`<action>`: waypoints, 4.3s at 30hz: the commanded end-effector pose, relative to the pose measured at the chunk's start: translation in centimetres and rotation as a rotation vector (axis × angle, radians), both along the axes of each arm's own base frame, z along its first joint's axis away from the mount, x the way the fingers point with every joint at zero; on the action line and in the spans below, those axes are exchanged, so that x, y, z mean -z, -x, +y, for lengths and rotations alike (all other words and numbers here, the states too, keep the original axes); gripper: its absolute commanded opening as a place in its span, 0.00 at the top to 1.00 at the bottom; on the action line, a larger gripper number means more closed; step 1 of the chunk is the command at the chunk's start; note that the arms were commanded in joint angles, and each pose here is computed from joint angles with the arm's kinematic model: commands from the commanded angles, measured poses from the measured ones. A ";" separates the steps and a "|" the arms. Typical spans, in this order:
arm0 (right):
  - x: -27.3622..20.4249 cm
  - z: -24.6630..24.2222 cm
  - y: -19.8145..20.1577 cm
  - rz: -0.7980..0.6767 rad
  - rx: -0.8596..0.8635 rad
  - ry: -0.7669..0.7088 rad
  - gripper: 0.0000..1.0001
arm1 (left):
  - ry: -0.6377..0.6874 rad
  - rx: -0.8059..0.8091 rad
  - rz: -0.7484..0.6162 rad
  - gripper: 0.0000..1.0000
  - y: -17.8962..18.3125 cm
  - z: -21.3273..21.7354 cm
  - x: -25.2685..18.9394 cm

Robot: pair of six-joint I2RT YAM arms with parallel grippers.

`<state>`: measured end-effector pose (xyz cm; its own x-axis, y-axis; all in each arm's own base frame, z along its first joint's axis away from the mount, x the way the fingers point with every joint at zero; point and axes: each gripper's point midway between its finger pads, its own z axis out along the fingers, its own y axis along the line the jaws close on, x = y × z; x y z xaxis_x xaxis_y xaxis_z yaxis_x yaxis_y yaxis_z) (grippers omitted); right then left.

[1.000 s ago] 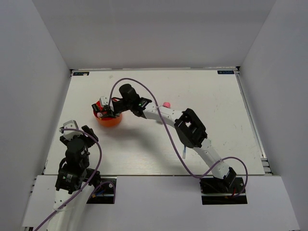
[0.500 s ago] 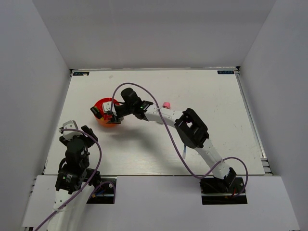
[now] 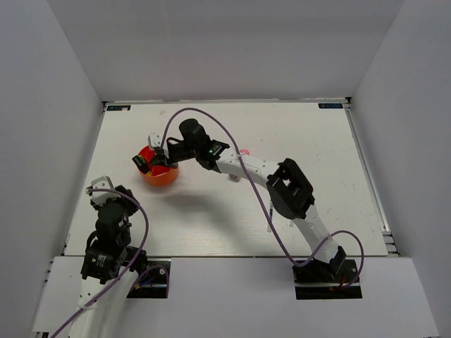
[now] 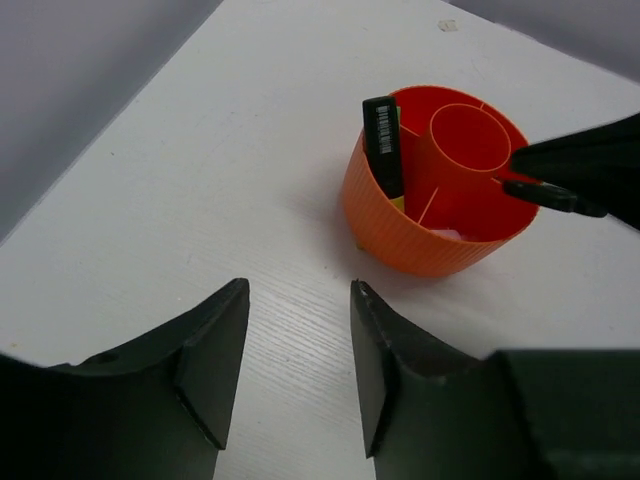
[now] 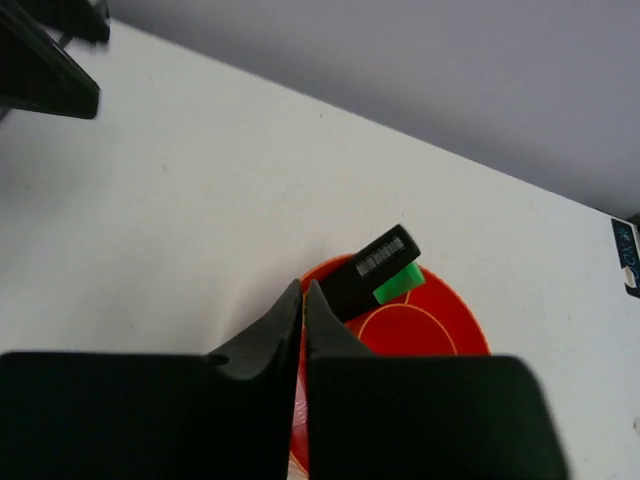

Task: Sort the stationery into containers
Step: Place the stationery into the container, then grab a piece of stationery with the right arm, then place the stationery into the container

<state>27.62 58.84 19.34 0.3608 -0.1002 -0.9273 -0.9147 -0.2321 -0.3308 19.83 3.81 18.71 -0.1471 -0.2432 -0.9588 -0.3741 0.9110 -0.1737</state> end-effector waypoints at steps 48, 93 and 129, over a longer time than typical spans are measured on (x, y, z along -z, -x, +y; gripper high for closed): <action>15.1 -53.2 6.0 1.258 1.794 1.014 0.52 | 0.083 0.442 0.187 0.12 -1.4 -8.1 2.9; -0.8 -38.7 -9.3 0.670 1.003 0.545 1.00 | 0.053 0.382 0.136 0.12 -1.4 -6.8 2.1; -6.0 0.3 1.7 0.078 -0.171 -0.085 1.00 | -0.021 -0.189 -0.006 0.18 1.8 3.2 -0.2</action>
<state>25.45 58.42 22.57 0.2427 -0.0470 -0.9690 -0.9004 -0.3827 -0.2070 18.28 6.65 18.39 -0.1149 -0.2376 -0.9645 -0.5214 0.8409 -0.1451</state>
